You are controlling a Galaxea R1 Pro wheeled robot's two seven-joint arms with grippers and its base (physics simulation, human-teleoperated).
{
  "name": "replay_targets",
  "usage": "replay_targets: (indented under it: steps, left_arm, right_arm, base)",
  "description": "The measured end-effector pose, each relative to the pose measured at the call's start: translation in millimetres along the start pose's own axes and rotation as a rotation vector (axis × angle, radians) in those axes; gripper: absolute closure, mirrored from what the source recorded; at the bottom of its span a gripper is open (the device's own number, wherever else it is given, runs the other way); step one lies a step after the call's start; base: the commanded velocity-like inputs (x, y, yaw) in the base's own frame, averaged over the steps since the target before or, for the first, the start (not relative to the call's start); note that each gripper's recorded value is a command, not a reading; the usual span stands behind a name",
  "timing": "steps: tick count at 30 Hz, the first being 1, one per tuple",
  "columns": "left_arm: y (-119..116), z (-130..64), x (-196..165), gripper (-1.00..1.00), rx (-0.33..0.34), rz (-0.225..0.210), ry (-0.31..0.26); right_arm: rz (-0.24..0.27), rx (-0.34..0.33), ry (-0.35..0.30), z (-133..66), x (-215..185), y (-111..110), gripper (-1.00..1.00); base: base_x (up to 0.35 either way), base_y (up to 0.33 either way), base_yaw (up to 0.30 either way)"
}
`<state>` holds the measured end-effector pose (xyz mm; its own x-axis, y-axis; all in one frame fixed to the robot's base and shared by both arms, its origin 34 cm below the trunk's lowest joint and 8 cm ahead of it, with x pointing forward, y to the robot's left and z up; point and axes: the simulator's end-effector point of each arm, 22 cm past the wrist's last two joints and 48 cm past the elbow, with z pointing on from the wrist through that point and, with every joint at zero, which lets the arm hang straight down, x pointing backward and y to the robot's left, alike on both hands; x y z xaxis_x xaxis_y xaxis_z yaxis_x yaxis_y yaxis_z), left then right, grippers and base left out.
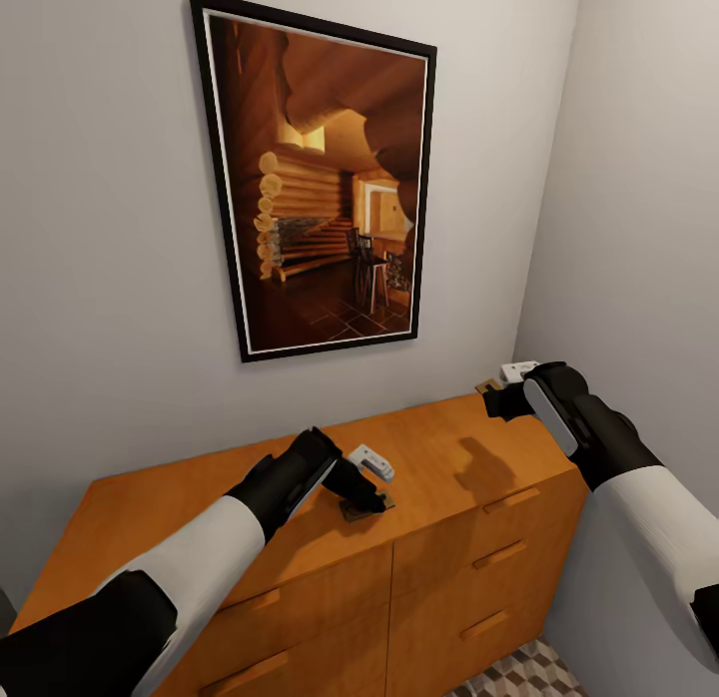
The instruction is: Take the four mousetraps from the cabinet in the bathroom and place them on the bathroom floor. Make sure all four end up on the same floor surface, and ensure that at least two of them are either under or directly next to the same bathroom sink.
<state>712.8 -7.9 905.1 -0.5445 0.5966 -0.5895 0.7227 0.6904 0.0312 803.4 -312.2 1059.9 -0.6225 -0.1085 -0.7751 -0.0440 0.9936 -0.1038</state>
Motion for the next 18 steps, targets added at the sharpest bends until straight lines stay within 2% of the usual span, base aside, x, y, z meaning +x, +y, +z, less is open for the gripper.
replay_targets:
  steps: [18]
  left_arm:
    - [-0.7,6.2,8.0,-1.00,0.014,-0.014,0.009]
  right_arm:
    - [0.000,0.000,-0.001,-0.6,-0.5,0.1,1.00]
  base:
    - [0.000,0.000,0.000]
